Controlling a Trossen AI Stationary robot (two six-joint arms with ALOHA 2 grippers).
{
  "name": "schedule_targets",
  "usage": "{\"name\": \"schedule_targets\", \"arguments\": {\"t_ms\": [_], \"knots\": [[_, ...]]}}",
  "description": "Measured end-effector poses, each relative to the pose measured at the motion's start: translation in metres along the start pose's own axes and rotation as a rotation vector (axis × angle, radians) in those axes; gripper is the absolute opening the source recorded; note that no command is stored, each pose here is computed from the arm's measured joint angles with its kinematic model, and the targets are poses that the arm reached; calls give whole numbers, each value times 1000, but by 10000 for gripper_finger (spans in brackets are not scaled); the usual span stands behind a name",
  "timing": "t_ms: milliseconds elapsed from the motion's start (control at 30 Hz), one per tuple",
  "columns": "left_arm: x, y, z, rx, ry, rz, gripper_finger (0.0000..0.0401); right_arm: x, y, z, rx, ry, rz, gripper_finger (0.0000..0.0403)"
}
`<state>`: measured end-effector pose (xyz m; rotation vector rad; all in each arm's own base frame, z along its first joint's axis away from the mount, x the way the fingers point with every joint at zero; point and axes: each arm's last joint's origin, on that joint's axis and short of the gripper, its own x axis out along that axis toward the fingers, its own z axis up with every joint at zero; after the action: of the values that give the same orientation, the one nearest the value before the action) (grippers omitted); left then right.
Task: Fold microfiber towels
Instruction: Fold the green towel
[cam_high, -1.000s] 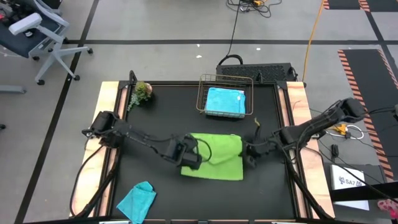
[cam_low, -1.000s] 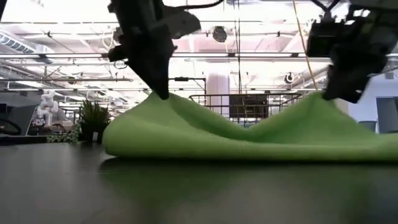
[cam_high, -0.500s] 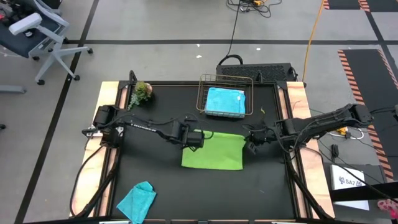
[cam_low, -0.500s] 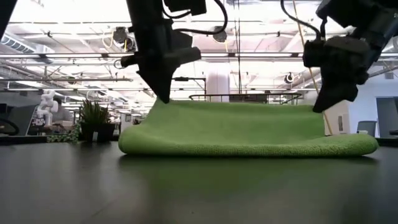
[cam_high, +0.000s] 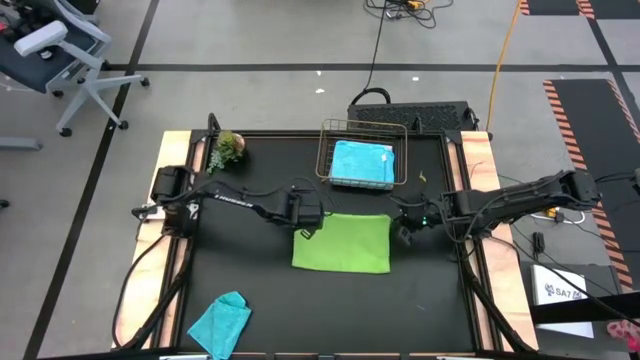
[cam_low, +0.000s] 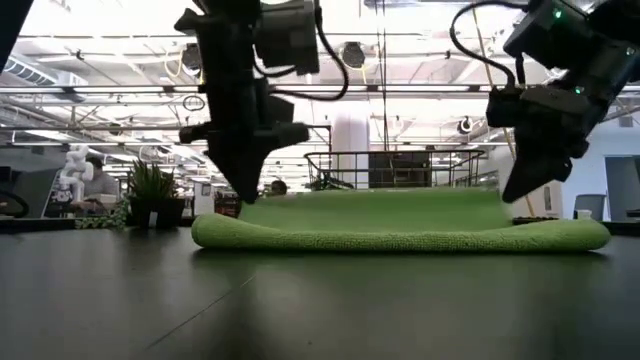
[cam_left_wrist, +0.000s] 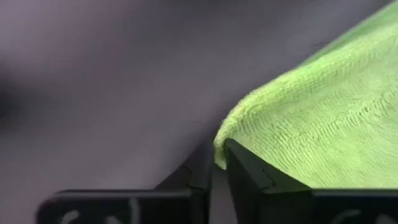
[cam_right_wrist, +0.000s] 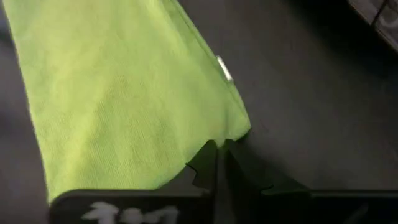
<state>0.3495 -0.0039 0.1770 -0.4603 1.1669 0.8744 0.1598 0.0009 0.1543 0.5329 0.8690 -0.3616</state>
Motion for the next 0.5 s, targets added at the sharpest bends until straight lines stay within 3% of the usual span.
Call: {"name": "schedule_targets", "arguments": {"t_ms": [300,400,500], "knots": [[8,13,12,-19,8,30,124,2,-7,3,35,-58,-50,120],[0,12,14,-40,20,-31,133,-1,1,12,97,-81,141,127],[-24,0,6,-25,16,-181,135,-8,15,18,164,-48,405,117]]}}
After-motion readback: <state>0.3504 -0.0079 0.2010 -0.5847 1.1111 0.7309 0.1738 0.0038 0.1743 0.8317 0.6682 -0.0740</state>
